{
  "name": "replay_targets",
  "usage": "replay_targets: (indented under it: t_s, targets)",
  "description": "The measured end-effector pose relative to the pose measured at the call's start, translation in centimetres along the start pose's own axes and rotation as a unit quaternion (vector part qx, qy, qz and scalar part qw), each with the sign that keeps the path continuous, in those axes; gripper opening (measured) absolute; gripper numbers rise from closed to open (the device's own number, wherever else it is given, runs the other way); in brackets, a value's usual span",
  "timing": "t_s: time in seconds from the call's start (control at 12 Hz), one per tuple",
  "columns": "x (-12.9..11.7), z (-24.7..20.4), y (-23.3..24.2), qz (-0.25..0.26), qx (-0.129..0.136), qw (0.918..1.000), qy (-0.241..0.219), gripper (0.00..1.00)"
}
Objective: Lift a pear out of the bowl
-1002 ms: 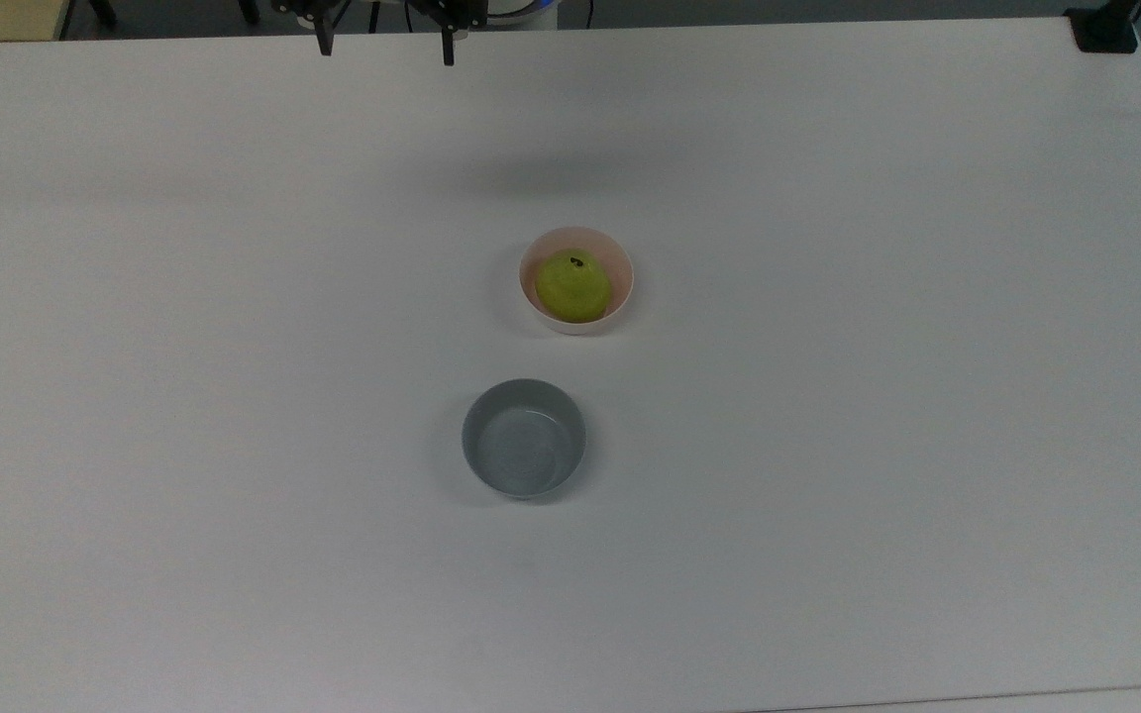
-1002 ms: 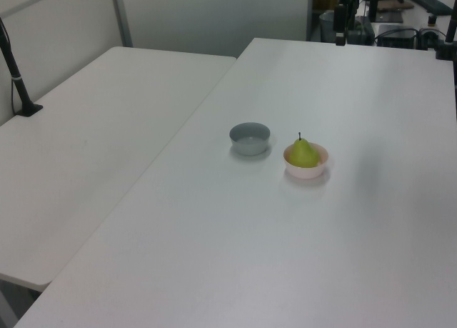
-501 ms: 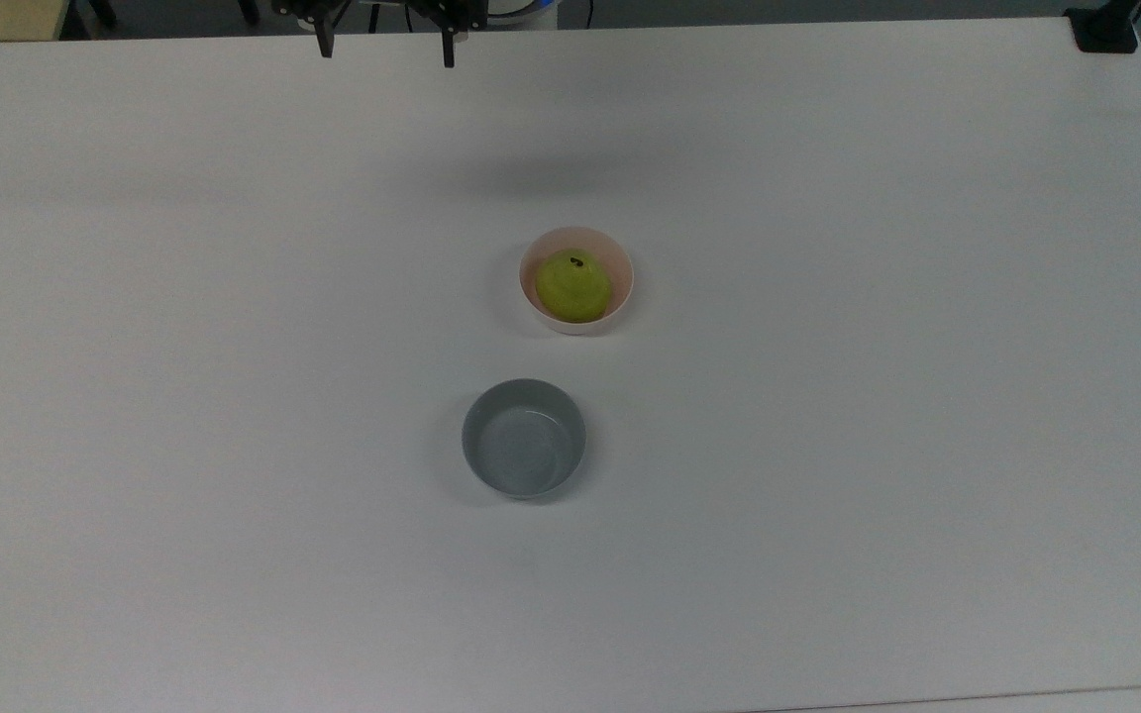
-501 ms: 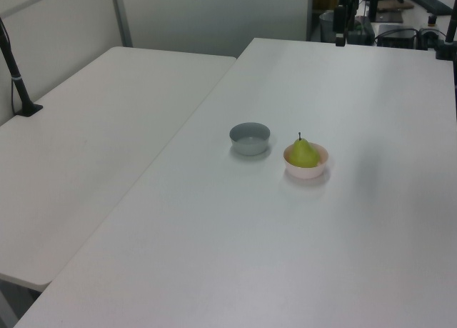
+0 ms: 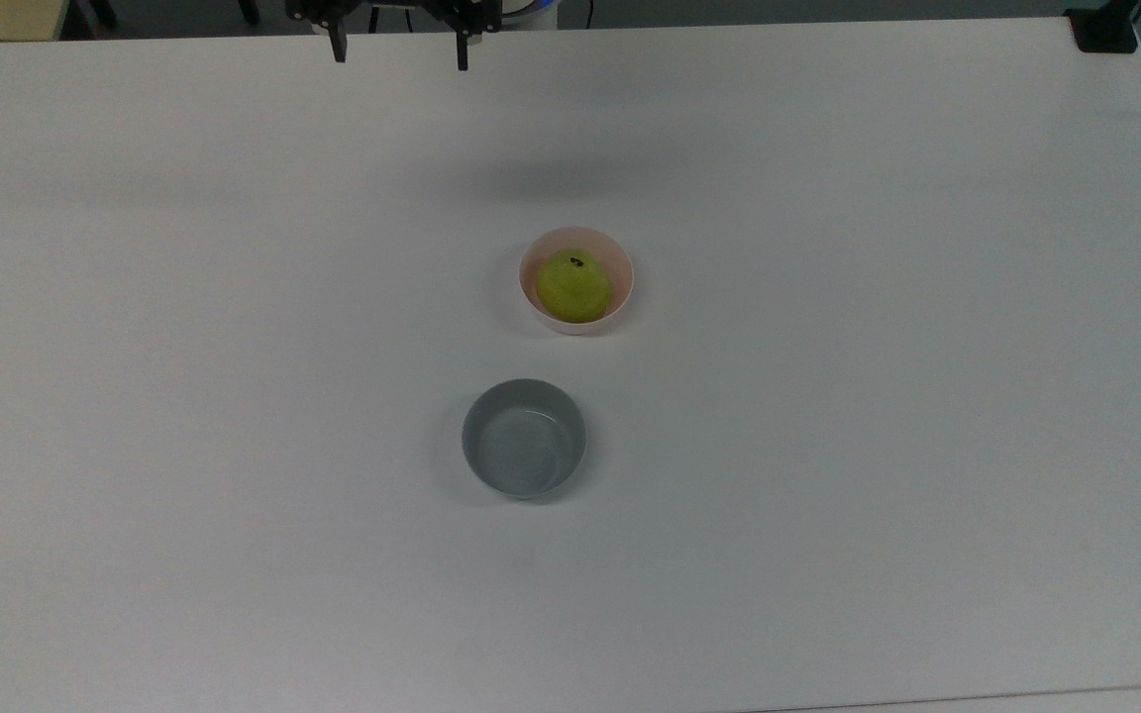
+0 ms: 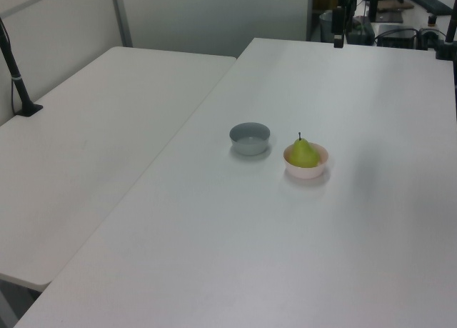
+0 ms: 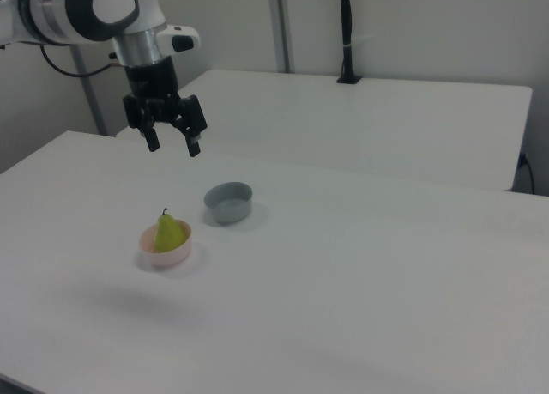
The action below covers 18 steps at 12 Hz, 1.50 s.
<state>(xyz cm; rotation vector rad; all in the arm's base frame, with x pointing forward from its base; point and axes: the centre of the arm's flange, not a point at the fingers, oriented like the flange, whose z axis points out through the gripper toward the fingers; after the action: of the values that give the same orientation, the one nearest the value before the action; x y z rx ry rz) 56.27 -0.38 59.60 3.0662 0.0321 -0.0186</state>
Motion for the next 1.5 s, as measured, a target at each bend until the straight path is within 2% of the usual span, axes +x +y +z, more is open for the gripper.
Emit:
replay_targets:
  t_s: [0.42,0.75,1.25,1.5]
  targets:
    - [0.5,0.6,-7.0,-0.062,-0.001,0.9981,0.001,1.0]
    - [2.0,3.2,-10.9,-0.093,-0.002,0.9957,0.001,1.0]
    - [6.1,13.0,-15.0,-0.119,-0.005,0.9927,-0.021,1.0]
    - [6.6,17.1,-15.4,-0.122,-0.006,0.992,-0.033,1.0]
